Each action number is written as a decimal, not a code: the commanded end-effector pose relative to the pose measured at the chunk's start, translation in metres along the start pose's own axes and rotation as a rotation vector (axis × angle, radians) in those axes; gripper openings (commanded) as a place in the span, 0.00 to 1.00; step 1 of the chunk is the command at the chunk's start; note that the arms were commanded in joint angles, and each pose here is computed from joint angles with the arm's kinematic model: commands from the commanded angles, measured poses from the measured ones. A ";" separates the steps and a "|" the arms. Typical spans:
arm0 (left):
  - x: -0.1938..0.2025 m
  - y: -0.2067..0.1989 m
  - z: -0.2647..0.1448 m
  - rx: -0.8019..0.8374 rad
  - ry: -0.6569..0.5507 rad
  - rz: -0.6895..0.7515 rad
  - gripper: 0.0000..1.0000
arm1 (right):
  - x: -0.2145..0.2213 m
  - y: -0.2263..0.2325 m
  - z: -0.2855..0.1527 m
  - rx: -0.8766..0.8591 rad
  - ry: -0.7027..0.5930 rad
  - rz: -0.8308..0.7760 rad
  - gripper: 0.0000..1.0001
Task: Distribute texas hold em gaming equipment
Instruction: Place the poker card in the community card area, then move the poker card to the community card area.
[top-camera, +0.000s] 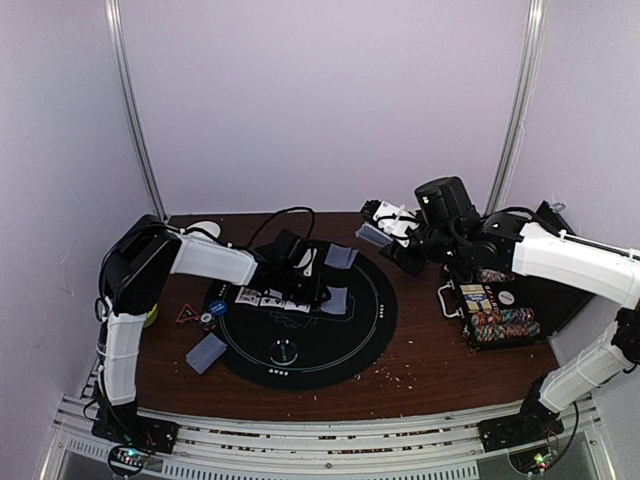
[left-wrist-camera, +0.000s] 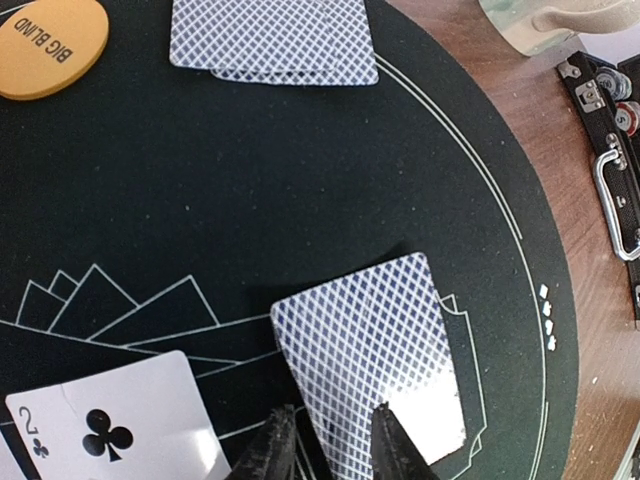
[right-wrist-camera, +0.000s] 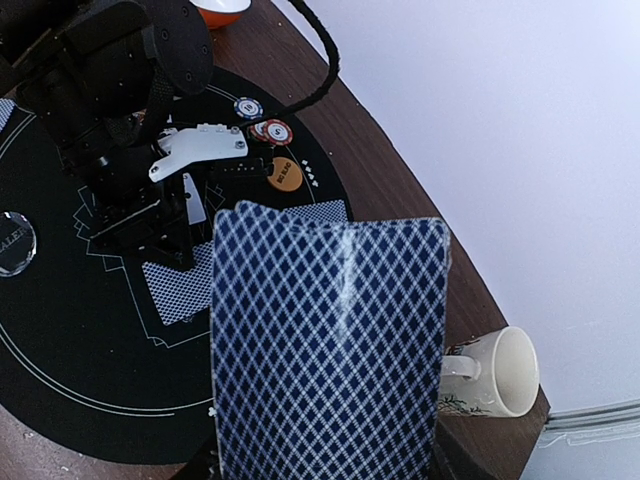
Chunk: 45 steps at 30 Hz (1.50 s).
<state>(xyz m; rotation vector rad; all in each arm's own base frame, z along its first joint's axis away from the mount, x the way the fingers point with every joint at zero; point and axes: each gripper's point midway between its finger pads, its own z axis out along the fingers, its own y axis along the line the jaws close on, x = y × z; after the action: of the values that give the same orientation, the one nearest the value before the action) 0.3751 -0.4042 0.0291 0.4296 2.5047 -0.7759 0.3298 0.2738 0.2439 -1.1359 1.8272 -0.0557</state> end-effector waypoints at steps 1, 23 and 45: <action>0.002 0.003 -0.001 -0.001 0.013 0.010 0.27 | -0.003 -0.003 -0.006 0.007 -0.023 -0.003 0.48; -0.010 -0.015 -0.019 0.080 -0.032 -0.003 0.00 | -0.001 -0.004 -0.005 0.016 -0.014 -0.016 0.48; -0.009 0.018 -0.029 -0.005 -0.124 -0.160 0.00 | 0.000 -0.004 -0.006 0.017 -0.011 -0.027 0.48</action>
<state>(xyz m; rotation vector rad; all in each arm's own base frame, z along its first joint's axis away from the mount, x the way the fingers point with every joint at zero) 0.3695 -0.3716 0.0345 0.2096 2.5024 -0.8078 0.3291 0.2731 0.2406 -1.1642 1.8180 -0.0729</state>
